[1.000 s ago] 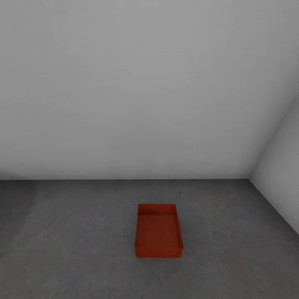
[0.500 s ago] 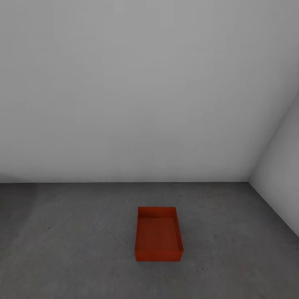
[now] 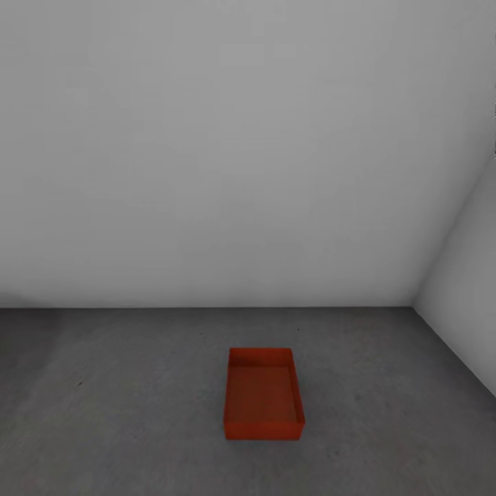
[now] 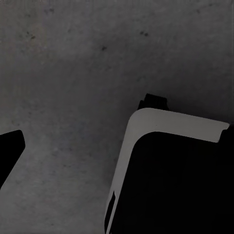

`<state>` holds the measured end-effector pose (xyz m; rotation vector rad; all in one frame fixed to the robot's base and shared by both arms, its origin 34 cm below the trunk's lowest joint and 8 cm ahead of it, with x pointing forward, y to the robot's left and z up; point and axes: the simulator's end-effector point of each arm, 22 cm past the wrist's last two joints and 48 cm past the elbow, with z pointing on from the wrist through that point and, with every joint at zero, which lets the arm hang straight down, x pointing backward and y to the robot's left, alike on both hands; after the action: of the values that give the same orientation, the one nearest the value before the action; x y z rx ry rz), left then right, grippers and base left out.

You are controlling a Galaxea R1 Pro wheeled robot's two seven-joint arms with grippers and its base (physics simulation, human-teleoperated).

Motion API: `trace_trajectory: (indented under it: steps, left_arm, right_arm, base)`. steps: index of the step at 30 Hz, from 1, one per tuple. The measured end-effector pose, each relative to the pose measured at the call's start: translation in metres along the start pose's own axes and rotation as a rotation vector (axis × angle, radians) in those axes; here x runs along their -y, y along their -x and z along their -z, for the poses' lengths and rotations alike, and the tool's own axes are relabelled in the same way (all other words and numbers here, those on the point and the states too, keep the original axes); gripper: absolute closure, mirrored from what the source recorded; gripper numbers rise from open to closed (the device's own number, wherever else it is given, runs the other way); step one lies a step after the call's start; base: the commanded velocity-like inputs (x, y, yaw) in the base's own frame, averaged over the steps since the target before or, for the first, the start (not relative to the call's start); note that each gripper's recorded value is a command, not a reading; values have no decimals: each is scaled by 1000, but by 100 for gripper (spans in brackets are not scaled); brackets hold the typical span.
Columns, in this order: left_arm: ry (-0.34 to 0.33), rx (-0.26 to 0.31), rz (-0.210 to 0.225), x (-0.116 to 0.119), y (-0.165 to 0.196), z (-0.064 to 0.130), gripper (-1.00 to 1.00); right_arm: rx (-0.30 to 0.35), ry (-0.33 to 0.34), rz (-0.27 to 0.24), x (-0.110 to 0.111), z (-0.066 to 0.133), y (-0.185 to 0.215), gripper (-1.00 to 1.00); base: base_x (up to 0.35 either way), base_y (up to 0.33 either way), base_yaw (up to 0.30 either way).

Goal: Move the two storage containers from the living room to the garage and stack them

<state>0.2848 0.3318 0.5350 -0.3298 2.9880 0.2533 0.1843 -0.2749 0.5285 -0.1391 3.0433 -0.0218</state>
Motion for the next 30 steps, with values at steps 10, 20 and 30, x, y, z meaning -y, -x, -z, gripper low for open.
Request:
trace_trajectory:
  steps: [10, 20, 30]
  left_arm:
    - [-3, 16, 3, 1, 6, 2, -100]
    - [-7, 31, 6, 2, 13, 4, -100]
    - [-10, 47, 9, 3, 19, 6, -100]
  right_arm:
    - [17, 1, 17, 1, 0, 6, -100]
    - [35, 0, 17, 1, 1, 13, -100]
    - [52, -2, 19, 2, 1, 20, -100]
  base:
    - [0, 0, 0]
    - [0, 0, 0]
    - [0, 0, 0]
